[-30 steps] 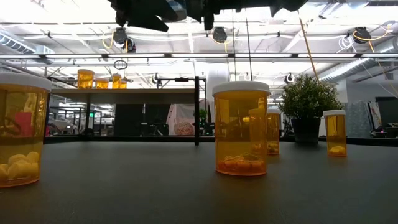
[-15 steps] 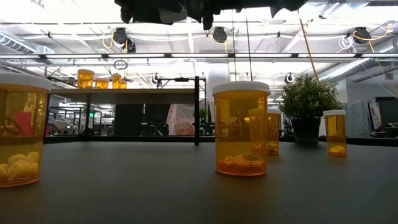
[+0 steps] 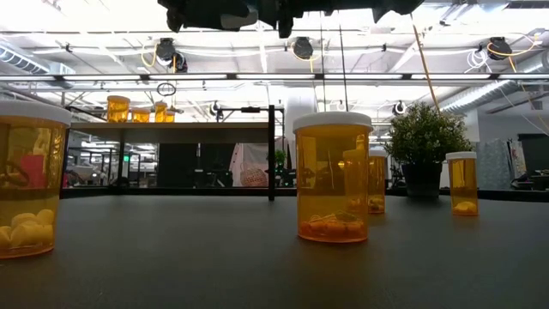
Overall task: Pick and place medicine bottles onto shelf by color
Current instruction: Put the white pill bottle on the shelf
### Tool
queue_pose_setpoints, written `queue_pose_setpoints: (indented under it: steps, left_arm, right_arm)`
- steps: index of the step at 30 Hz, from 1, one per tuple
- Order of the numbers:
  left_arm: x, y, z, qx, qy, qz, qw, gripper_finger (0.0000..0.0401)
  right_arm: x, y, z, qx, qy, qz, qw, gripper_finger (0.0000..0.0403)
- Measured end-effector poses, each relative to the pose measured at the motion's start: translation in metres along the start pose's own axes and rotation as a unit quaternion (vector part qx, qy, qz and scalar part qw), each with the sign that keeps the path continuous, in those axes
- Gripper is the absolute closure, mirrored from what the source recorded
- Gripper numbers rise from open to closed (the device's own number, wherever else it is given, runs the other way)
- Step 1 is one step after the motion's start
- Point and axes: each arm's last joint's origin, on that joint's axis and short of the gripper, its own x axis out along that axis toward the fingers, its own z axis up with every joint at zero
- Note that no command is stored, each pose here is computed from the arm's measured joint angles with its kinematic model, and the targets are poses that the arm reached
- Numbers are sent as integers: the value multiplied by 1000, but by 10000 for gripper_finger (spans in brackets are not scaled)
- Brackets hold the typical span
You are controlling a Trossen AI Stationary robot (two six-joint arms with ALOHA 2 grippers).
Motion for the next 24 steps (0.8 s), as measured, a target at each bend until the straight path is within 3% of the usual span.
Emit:
queue_pose_setpoints:
  steps: [6,14,19,24]
  left_arm:
    - [-13,7,3,-6,10,-15,1000,220]
    - [-18,10,-9,16,78,-37,996,221]
    - [-19,13,-16,38,112,-30,993,226]
    - [-20,12,-19,52,126,-45,990,223]
  right_arm:
    - [0,0,-3,1,13,-3,1000,182]
    - [0,0,-5,11,24,-2,1000,131]
    - [3,7,2,17,68,8,998,127]
    - [6,14,20,-19,97,-14,995,126]
